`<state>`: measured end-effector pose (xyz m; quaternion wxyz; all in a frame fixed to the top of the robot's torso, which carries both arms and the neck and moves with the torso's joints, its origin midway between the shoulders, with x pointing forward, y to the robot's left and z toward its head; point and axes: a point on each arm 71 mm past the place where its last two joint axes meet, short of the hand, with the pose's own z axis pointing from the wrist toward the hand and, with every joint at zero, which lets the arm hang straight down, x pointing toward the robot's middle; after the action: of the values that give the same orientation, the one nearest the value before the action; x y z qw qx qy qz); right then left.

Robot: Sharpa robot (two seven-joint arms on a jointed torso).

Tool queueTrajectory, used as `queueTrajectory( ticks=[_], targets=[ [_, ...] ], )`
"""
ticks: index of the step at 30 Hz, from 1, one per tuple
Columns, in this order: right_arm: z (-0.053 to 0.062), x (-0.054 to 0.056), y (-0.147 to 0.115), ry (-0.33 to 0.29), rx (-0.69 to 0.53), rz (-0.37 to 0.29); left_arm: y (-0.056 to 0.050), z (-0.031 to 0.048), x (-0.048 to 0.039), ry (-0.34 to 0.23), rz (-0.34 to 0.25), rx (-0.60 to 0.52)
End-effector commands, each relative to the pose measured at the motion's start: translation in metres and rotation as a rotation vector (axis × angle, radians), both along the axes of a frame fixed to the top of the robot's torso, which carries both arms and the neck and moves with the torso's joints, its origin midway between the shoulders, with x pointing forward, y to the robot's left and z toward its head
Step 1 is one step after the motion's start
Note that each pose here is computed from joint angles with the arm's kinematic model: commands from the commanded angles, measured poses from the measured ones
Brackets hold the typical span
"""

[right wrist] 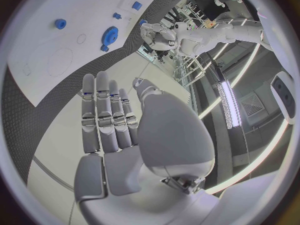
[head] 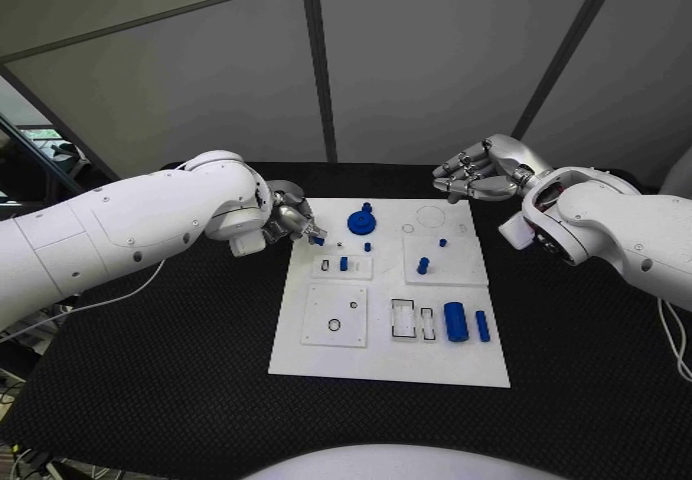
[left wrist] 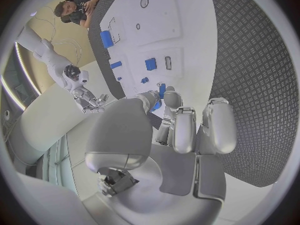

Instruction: Assemble the parts on the task board

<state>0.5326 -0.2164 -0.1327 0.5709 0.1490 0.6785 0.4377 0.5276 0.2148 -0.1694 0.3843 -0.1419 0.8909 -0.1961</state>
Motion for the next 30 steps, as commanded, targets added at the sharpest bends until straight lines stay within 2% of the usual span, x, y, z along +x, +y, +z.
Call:
queueTrajectory(
  ticks=[1, 7, 16, 30],
  targets=[
    [0.001, 0.000, 0.001, 0.001, -0.002, 0.008, -0.002, 0.0001, -0.0061, -0.038, 0.017, -0.029],
    [0.001, 0.000, 0.002, 0.002, -0.002, 0.011, -0.004, -0.0085, -0.0165, -0.066, 0.010, -0.015],
    [0.000, 0.001, 0.002, 0.006, -0.004, 0.011, -0.009, -0.0194, -0.0221, -0.061, 0.002, -0.001],
    [0.000, 0.001, 0.003, 0.008, -0.004, 0.012, -0.013, -0.0233, -0.0270, -0.041, -0.074, 0.074]
  ],
)
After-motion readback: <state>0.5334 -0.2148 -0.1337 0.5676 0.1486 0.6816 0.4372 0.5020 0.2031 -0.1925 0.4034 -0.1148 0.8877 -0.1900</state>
